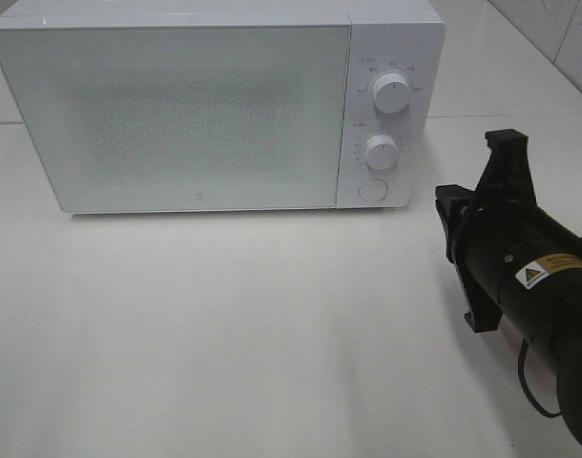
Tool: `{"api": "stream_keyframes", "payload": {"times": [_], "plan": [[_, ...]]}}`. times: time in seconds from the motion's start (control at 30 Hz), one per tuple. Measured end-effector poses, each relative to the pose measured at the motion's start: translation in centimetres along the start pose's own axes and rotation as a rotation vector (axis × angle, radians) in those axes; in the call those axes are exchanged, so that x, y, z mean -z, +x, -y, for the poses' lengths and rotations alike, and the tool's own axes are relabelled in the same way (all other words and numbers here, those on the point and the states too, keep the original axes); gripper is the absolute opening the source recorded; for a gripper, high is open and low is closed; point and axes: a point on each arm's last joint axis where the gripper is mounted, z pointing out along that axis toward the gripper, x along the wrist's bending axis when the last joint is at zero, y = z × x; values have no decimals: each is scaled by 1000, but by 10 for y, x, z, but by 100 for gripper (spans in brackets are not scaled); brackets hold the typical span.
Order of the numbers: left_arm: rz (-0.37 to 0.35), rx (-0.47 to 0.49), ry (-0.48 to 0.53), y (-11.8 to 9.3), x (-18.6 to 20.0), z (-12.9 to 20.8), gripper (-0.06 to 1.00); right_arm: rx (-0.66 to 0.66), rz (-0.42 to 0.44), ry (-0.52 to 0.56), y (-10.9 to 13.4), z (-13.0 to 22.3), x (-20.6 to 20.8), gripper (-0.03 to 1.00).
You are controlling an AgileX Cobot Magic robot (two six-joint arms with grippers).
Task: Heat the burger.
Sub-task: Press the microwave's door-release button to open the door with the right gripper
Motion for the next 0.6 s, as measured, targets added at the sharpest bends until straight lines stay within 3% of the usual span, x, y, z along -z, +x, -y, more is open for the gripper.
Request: {"api": "stream_keyframes", "payload": {"times": [0.07,0.23,0.6], "plan": [[0,0,0,0,0,0,97,-49,12,4,-1,0,0,0],[0,0,0,0,0,0,97,-106,63,18,-6,2,0,0],[0,0,0,0,0,0,97,-96,172,22,-25,10,-9,0]]}}
